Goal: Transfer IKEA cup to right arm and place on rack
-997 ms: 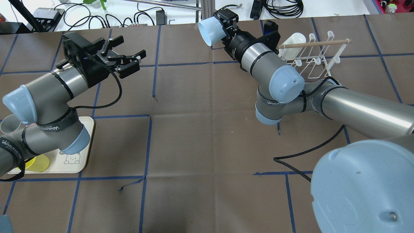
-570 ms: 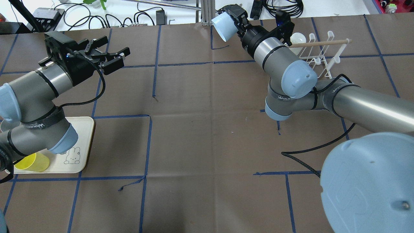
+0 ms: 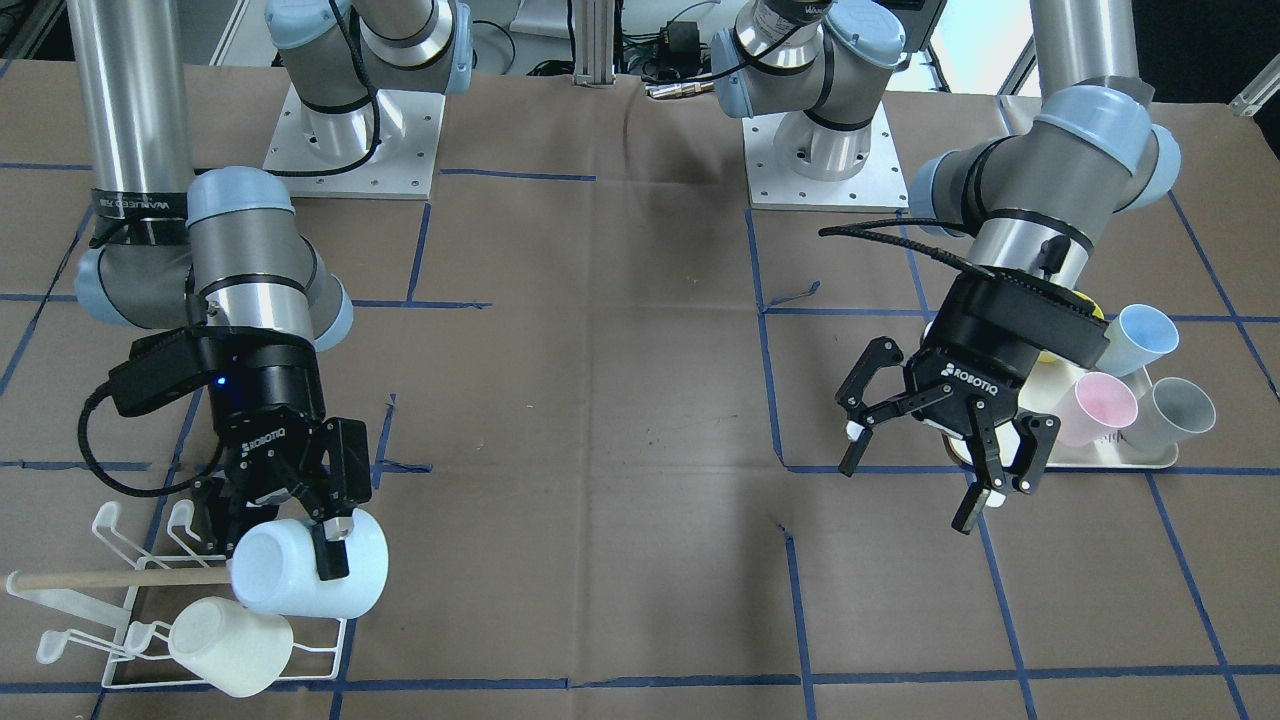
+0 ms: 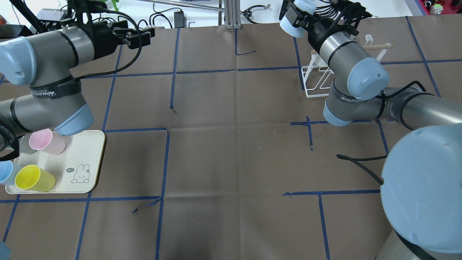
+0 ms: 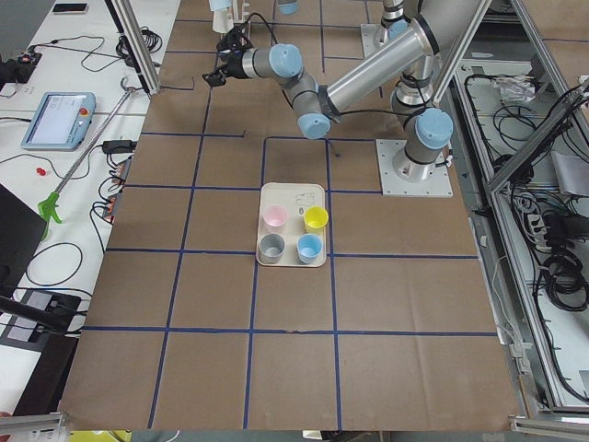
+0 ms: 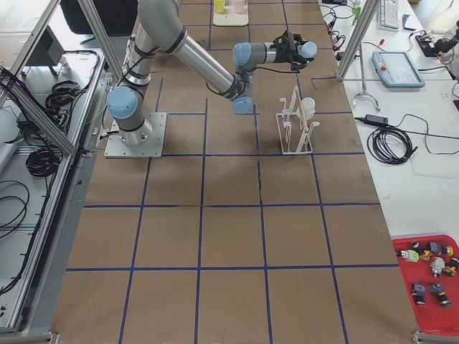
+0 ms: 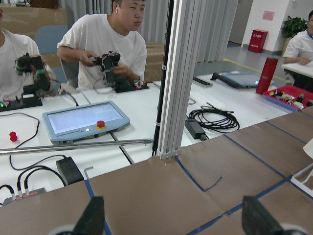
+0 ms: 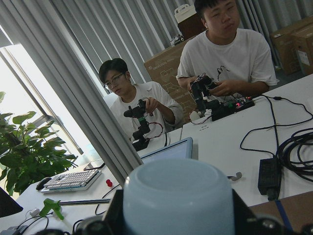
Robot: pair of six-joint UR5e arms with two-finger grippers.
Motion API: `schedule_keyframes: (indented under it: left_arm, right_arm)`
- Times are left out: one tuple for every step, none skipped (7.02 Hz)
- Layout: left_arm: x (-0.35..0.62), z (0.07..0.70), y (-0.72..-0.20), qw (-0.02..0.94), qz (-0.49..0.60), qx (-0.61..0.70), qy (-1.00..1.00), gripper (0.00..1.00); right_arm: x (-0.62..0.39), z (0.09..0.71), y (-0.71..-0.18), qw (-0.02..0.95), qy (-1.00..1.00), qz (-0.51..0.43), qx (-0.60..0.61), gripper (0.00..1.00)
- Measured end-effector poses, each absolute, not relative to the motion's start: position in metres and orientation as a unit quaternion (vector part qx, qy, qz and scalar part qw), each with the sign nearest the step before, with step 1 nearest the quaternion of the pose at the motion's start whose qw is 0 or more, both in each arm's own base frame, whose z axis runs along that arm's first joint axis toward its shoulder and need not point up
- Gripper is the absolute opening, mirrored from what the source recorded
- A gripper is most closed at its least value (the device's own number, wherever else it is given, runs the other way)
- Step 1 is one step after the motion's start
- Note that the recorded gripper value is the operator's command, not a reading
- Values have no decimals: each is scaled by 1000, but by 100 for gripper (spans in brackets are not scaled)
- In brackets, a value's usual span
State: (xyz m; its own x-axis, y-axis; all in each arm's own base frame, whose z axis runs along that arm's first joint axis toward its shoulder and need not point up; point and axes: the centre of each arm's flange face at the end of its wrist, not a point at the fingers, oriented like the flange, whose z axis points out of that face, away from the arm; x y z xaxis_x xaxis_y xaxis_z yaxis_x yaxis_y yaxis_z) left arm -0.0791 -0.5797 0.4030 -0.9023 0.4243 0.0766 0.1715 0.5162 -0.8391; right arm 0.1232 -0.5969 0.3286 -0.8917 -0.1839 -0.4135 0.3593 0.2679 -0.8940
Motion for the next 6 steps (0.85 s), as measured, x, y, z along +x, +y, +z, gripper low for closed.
schedule_keyframes:
  left_arm:
    - [-97,426,-582,111,421,-150,-888,99]
    - [-106,444,-578,82,375,-130,-914,99]
    - [-111,457,-569,60,324,-106,-938,99]
    - [-115,469,-555,43,264,-75,-961,99]
    - [-117,481,-538,25,198,-51,-978,99]
    - [-117,495,-523,12,138,-37,-990,99]
  right_arm:
    - [100,328,-601,183,766,-616,32,45]
    - [76,328,-605,145,766,-625,17,45]
    - [49,327,-607,113,768,-631,11,45]
    - [23,325,-610,80,769,-634,3,45]
    - [-3,323,-612,46,770,-636,-6,45]
    - [-23,319,-616,25,771,-636,-8,45]
